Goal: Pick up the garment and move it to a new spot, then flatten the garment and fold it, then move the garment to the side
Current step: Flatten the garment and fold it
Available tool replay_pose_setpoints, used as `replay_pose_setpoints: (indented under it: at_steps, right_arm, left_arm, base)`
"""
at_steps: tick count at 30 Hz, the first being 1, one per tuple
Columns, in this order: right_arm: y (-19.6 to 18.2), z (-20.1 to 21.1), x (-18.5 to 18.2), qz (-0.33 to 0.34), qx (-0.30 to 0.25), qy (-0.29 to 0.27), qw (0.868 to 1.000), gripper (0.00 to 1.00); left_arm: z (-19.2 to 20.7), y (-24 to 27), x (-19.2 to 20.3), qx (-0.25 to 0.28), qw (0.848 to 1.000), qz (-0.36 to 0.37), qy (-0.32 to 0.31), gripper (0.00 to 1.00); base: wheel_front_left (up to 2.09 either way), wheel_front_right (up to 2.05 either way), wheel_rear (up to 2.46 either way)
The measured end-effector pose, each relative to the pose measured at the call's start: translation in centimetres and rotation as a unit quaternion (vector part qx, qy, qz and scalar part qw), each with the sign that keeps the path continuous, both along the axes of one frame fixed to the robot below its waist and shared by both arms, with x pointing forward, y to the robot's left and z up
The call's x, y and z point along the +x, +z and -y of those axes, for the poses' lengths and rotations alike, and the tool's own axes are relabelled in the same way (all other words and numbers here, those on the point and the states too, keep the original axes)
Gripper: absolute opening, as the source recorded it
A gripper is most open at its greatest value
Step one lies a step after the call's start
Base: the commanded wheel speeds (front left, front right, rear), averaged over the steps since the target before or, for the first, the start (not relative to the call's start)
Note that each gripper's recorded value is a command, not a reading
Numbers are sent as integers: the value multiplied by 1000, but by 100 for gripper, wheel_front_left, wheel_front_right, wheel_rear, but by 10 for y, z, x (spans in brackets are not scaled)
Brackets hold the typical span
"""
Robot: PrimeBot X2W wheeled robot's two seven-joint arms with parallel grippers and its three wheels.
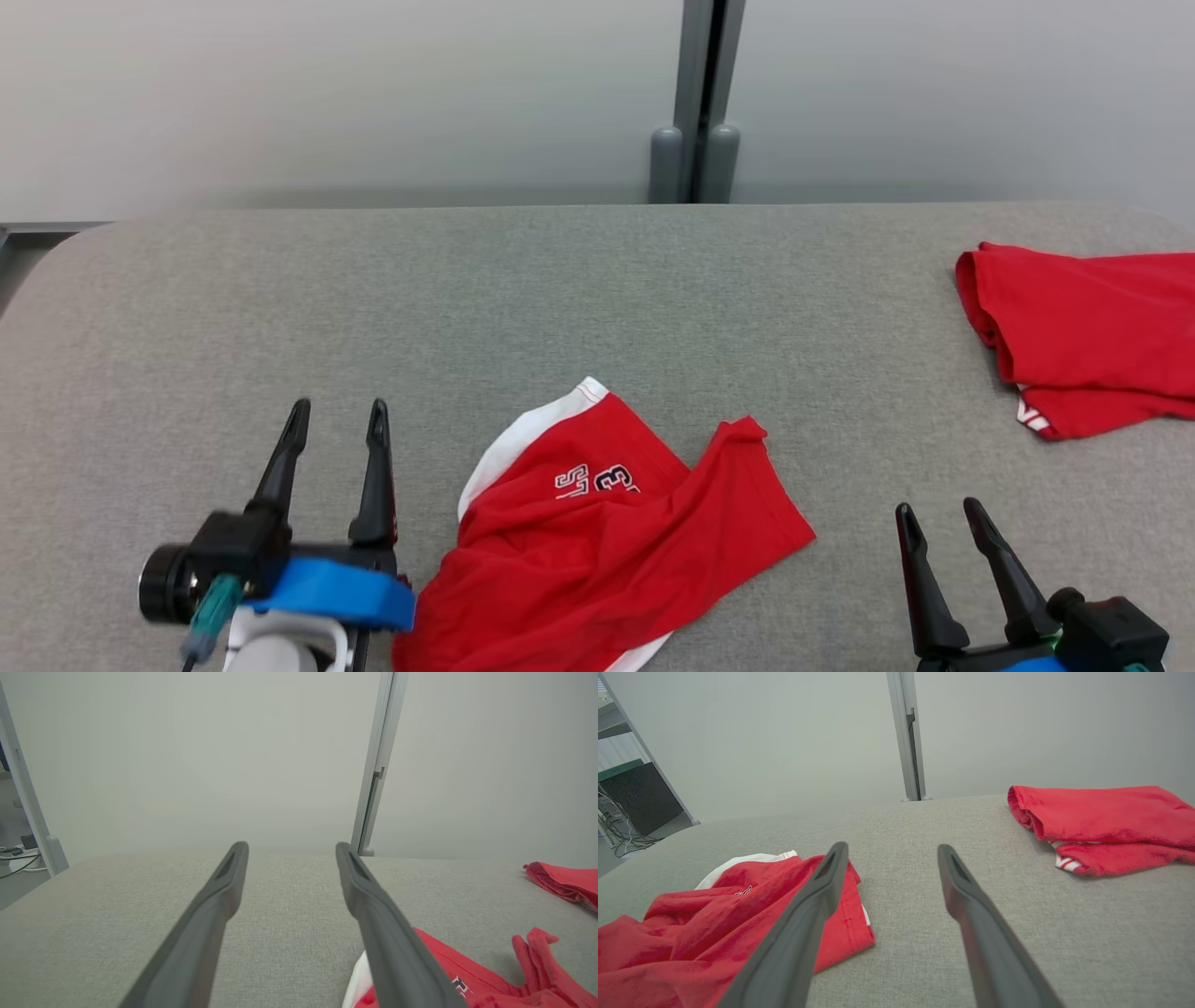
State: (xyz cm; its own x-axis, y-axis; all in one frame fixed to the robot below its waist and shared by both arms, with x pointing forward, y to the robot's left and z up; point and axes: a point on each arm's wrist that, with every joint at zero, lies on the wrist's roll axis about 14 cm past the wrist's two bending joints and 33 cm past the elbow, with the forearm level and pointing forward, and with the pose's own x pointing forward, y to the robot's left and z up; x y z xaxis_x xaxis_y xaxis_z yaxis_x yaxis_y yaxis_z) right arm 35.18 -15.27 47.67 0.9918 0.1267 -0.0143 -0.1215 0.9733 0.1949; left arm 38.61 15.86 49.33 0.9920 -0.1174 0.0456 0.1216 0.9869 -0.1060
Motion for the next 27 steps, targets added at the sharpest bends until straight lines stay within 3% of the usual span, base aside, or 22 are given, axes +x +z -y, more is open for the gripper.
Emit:
replay_pose_setpoints:
  at_steps: [6,12,19,27]
  right_arm:
    - [-2,7,2,-5,0,-13,1000,100]
    - [-8,25,-1,-16,-3,-42,999,100]
    - [-17,40,-3,-29,-3,-66,997,100]
    - [-19,40,1,-30,-1,-67,997,100]
  left_arm:
    - [38,1,41,22,997,-1,-70,100]
    - [77,-25,70,49,986,-66,-148,100]
    - [92,-91,57,85,955,-202,-200,100]
    - [94,-131,29,105,924,-286,-233,100]
  base:
    - [0,0,0]
    - [0,0,0]
    - [0,0,0]
    - [0,0,0]
